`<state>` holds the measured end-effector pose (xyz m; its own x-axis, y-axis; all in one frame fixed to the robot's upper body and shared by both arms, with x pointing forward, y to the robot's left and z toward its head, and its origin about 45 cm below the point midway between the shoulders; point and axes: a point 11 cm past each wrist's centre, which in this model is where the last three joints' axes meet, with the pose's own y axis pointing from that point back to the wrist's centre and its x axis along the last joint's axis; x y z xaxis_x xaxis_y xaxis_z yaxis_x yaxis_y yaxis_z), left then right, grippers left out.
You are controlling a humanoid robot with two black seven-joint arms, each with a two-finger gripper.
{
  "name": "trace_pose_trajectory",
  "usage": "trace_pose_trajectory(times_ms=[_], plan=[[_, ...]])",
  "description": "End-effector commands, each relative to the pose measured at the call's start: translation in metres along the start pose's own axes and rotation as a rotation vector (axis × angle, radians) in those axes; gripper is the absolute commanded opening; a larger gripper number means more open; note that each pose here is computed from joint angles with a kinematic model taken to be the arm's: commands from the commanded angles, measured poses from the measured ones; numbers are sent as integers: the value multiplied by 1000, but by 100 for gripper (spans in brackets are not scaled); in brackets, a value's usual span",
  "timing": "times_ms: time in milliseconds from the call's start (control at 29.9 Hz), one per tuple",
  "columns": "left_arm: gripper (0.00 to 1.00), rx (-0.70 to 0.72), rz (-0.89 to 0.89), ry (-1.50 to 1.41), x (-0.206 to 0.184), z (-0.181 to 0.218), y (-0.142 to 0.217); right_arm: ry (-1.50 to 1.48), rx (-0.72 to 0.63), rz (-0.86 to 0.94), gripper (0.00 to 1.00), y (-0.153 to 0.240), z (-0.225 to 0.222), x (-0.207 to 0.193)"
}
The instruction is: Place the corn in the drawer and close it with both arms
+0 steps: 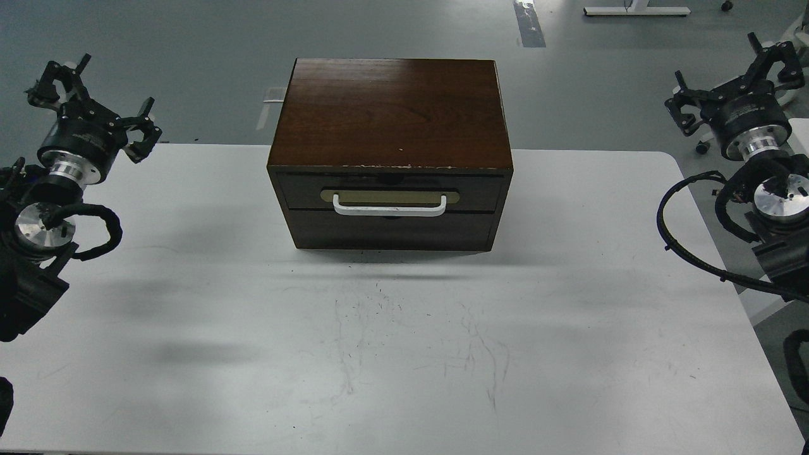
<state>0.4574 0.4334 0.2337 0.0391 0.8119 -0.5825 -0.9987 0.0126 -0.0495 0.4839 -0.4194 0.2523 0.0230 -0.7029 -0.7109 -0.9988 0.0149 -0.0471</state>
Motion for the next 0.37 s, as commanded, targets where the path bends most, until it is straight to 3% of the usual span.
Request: trace_pose_trajectory(times_ms=[0,334], plan=[[98,84,-27,-74,-5,-23,2,46,-57,-2,100,2,16,1],[98,108,-58,-120,-12,-35,1,44,-66,-8,100,1,22,-2]])
